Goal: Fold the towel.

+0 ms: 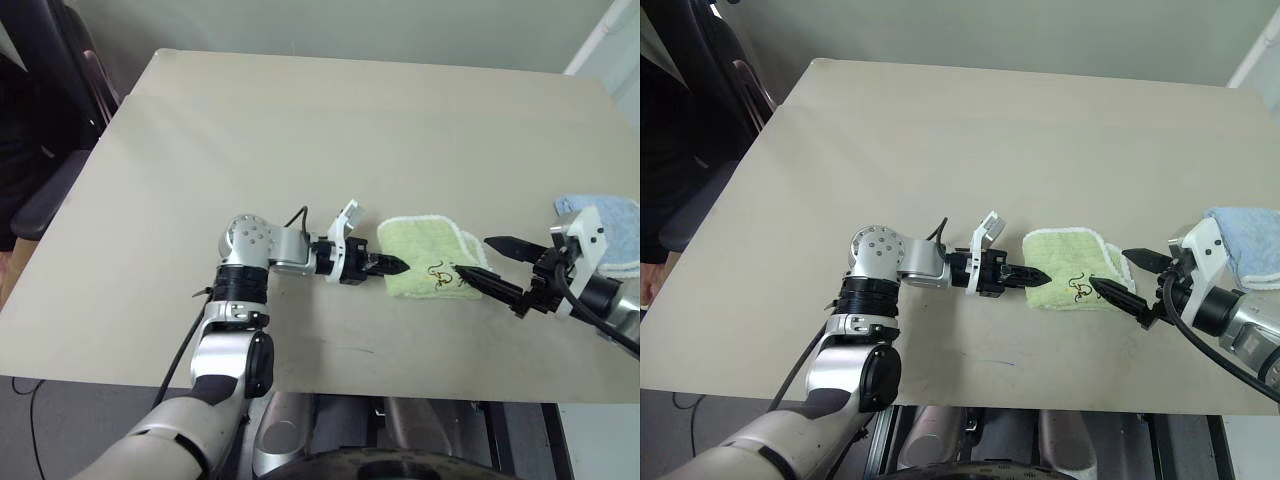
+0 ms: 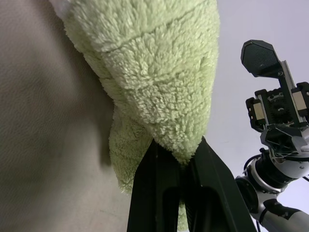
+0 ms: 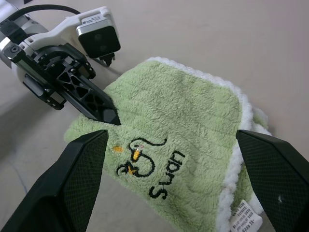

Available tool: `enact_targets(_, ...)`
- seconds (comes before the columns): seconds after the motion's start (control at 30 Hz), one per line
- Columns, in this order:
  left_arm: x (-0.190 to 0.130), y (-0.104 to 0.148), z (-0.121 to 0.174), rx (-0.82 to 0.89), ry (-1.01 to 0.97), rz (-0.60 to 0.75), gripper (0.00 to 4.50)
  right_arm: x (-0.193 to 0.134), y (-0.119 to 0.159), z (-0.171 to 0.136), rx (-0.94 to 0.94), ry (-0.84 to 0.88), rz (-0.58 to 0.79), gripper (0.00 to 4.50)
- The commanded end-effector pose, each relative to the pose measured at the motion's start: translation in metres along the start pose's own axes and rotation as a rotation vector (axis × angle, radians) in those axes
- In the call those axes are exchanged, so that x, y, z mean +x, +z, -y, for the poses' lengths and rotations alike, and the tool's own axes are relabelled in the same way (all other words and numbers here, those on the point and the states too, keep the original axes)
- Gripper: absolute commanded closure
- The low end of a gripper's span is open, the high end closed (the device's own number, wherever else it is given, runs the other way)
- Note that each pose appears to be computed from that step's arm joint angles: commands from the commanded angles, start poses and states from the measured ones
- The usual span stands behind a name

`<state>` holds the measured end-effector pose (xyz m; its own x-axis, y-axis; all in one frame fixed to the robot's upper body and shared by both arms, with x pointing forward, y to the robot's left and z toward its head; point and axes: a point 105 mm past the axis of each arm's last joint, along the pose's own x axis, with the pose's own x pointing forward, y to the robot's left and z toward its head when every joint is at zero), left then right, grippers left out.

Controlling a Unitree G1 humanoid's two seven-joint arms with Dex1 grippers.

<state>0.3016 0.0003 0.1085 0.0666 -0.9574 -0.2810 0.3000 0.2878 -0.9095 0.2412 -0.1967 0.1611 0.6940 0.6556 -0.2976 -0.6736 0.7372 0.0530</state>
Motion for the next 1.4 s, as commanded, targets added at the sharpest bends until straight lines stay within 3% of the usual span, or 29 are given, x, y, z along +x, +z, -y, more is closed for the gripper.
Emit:
enact_targets(0.03, -0.014, 0.007, 0.009, 0.044, -0.038, 0.038, 4.47, -0.005, 0.013, 0.000, -0.050, -0.019, 0.045, 0.00)
enact_targets(0.37, -0.081, 0.054, 0.013, 0.118, 0.032, 0.233, 4.47, -0.004, 0.019, 0.004, -0.063, -0.030, 0.073, 0.00)
enact_targets(0.7, -0.159, 0.095, -0.014, 0.143, 0.239, 0.503, 4.47, 0.011, 0.024, 0.009, -0.074, 0.006, 0.097, 0.00)
enact_targets(1.07, -0.237, 0.104, -0.054, 0.098, 0.441, 0.720, 4.47, 0.020, 0.028, 0.013, -0.097, 0.036, 0.095, 0.00)
enact_targets(1.4, -0.313, 0.106, -0.058, 0.101, 0.586, 0.945, 4.47, 0.028, 0.027, 0.012, -0.098, 0.066, 0.093, 0.00)
